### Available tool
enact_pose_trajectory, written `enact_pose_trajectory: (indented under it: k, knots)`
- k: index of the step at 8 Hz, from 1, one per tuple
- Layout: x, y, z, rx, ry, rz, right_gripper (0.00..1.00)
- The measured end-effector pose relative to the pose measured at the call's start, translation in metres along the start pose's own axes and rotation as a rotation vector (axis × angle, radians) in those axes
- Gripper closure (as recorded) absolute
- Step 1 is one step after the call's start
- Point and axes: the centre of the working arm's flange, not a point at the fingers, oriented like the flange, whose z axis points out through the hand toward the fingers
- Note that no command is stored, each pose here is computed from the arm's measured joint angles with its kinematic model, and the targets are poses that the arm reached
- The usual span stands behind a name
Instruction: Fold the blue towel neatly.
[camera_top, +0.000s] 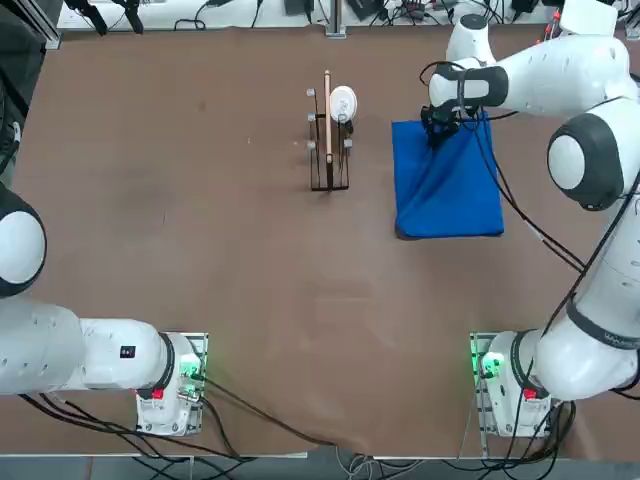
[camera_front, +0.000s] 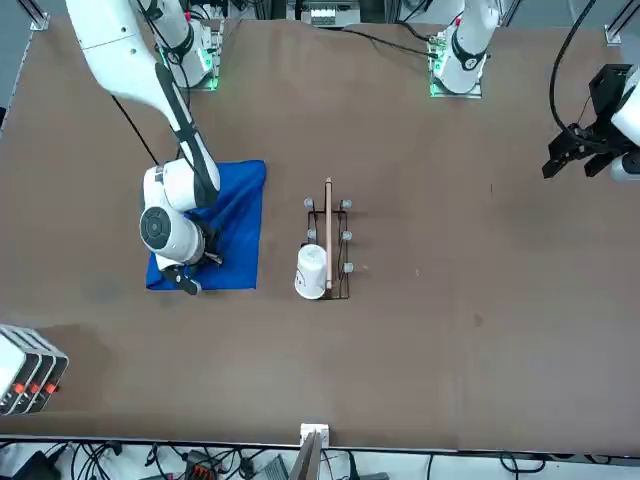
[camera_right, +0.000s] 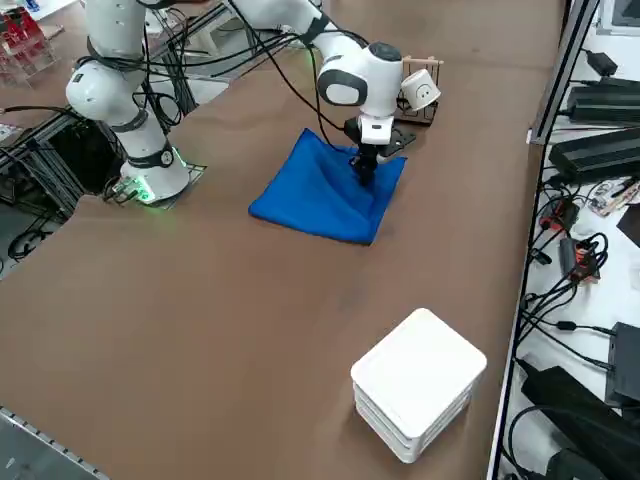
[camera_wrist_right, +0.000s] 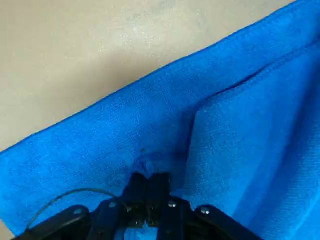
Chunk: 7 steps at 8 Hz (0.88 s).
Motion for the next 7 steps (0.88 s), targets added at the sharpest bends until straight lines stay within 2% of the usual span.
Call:
enact_pose_trajectory:
  k: [7]
  knots:
    - [-0.007, -0.017, -0.028, 0.034, 0.033, -0.033, 0.98]
